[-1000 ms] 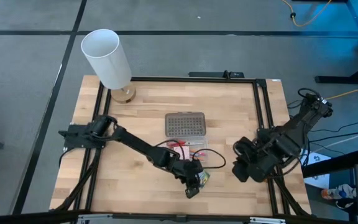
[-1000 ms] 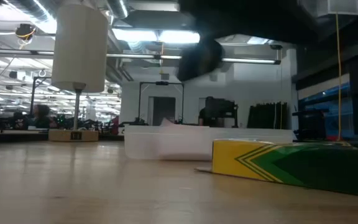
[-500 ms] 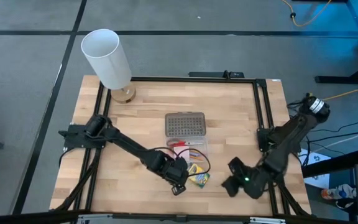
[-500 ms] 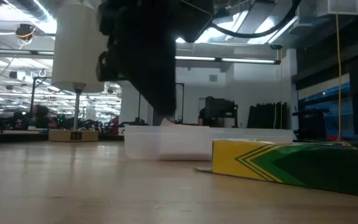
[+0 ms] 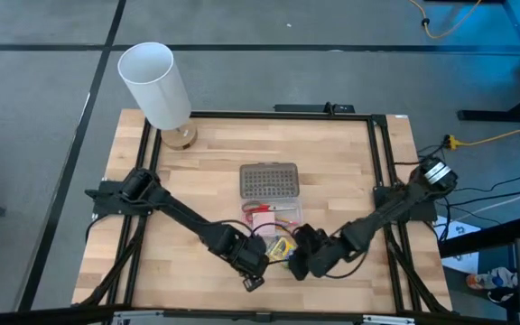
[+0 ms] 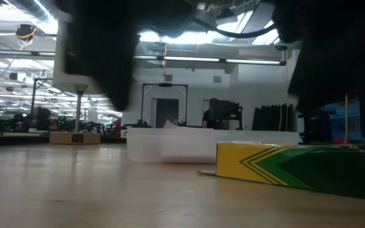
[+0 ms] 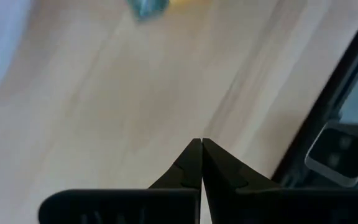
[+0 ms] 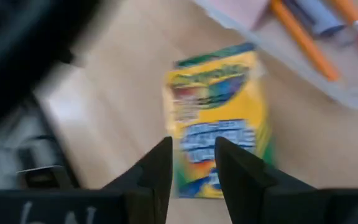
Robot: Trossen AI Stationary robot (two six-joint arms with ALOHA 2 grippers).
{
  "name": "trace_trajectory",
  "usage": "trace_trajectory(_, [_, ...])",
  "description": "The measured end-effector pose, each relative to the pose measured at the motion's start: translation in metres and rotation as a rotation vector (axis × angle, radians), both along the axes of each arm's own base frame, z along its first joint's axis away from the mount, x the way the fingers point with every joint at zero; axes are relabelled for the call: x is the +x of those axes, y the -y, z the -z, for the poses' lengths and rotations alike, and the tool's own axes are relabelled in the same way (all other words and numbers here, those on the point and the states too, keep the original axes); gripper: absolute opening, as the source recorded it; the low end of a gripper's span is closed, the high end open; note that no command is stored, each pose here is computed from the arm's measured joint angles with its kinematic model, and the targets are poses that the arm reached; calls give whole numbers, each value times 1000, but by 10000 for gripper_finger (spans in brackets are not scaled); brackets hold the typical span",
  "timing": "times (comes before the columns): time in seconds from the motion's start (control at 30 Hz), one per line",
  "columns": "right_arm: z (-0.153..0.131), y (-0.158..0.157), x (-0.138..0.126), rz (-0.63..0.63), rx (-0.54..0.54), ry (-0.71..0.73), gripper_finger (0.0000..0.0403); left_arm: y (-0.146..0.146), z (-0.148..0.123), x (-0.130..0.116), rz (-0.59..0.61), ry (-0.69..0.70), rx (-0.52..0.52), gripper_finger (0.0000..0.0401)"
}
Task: Pack school essentials
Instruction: Put the yellow crayon box into the transparent supply box
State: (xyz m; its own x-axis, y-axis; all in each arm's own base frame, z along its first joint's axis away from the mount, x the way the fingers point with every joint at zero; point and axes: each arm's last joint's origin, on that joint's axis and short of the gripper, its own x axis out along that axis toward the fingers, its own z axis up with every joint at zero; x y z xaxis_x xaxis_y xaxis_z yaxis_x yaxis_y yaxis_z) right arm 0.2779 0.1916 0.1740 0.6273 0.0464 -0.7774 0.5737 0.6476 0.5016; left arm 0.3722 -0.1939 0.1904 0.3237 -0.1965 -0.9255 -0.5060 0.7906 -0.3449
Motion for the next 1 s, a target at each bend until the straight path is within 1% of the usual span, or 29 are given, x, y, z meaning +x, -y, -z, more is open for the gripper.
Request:
trace_trajectory(0.07, [4,1,5,-5,-56,-62,122,3,-2,-6,3,-37,-16,2])
trace_trajectory(0.13, [7,-1,11,-19,-84,-83,122,7,-12,-17,8,-73,-27,1])
trace_trajectory(0.23, [8,-5,15,-59,-111,-80,122,13,-36,-35,7,-63,-23,2])
trace_trajectory(0.3, [3,-8,19,-64,-115,-53,122,14,-52,-53,-12,-72,20,1])
trace_trajectory(0.43, [0,-9,22,-102,-187,-35,122,8,-85,-80,-79,-4,119,2])
trace_trajectory(0.53, [11,-7,24,-119,-222,-64,122,1,-104,-92,-166,84,171,1])
trace_trajectory(0.63, [22,-7,26,-128,-249,-94,122,-2,-118,-100,-203,166,205,1])
trace_trajectory(0.73, [28,-8,26,-157,-274,-115,122,-4,-123,-102,-217,203,227,1])
trace_trajectory(0.83, [33,-9,25,-261,-290,-161,122,-7,-123,-101,-216,205,239,1])
trace_trajectory(0.93, [34,-9,23,-412,-314,-199,122,-7,-123,-101,-204,204,246,1])
trace_trajectory(1.0, [32,-11,21,-538,-338,-206,122,-8,-122,-100,-207,201,250,1])
